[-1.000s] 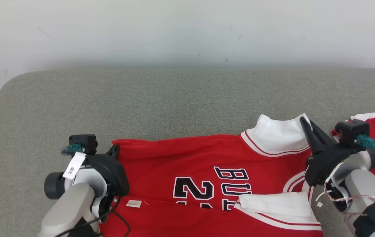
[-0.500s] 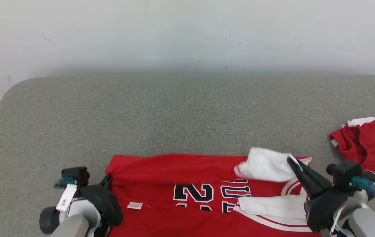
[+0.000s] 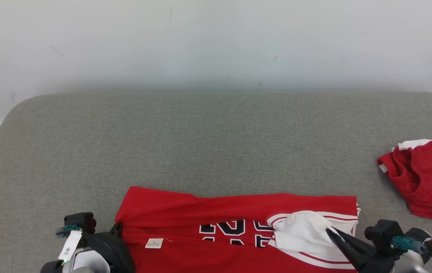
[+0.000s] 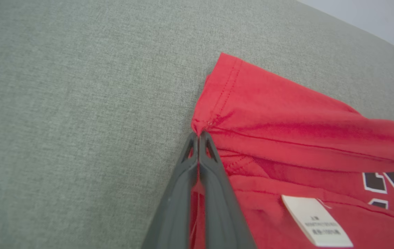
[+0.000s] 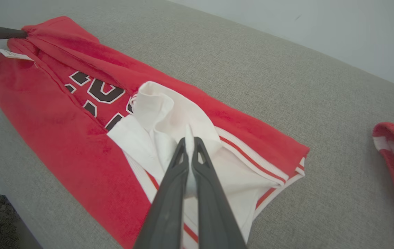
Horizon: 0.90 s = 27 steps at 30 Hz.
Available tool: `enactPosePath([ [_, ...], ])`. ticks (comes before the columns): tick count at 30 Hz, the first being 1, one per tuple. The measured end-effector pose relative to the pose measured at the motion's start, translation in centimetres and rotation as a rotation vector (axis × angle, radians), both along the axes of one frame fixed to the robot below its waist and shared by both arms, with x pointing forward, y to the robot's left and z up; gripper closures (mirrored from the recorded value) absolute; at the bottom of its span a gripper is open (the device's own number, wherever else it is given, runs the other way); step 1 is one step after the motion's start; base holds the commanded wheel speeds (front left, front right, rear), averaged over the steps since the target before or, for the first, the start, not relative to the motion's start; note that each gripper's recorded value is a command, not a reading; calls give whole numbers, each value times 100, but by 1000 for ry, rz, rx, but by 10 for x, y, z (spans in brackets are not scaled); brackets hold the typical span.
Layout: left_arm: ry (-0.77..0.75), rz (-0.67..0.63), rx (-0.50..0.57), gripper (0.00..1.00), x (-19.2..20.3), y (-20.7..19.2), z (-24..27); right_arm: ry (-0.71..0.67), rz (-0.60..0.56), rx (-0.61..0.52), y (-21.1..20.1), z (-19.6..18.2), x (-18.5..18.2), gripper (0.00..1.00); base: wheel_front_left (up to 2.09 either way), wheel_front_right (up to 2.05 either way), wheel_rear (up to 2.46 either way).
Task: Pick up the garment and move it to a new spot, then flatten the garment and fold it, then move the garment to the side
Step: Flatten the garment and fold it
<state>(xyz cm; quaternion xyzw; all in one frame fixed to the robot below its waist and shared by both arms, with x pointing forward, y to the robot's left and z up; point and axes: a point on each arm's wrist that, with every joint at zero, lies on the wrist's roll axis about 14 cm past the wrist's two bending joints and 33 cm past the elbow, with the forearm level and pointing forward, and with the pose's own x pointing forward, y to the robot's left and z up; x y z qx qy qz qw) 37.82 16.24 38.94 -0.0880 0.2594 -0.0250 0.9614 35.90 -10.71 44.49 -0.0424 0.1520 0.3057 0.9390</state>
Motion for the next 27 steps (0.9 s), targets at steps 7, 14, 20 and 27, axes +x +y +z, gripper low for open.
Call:
enactPosePath([
  [7,18,0,1,100,-2,0,-3,54,2,-55,-11,-10,-10,100,0,0,0],
  [14,30,4,-5,53,-3,-1,-5,51,18,-66,-10,-4,-14,100,0,0,0],
  [20,32,9,-8,0,-2,-2,-5,81,20,-82,-9,-8,-22,100,0,0,0],
  [27,38,19,-4,0,-1,2,-6,123,4,-110,-15,-18,-32,100,0,0,0],
])
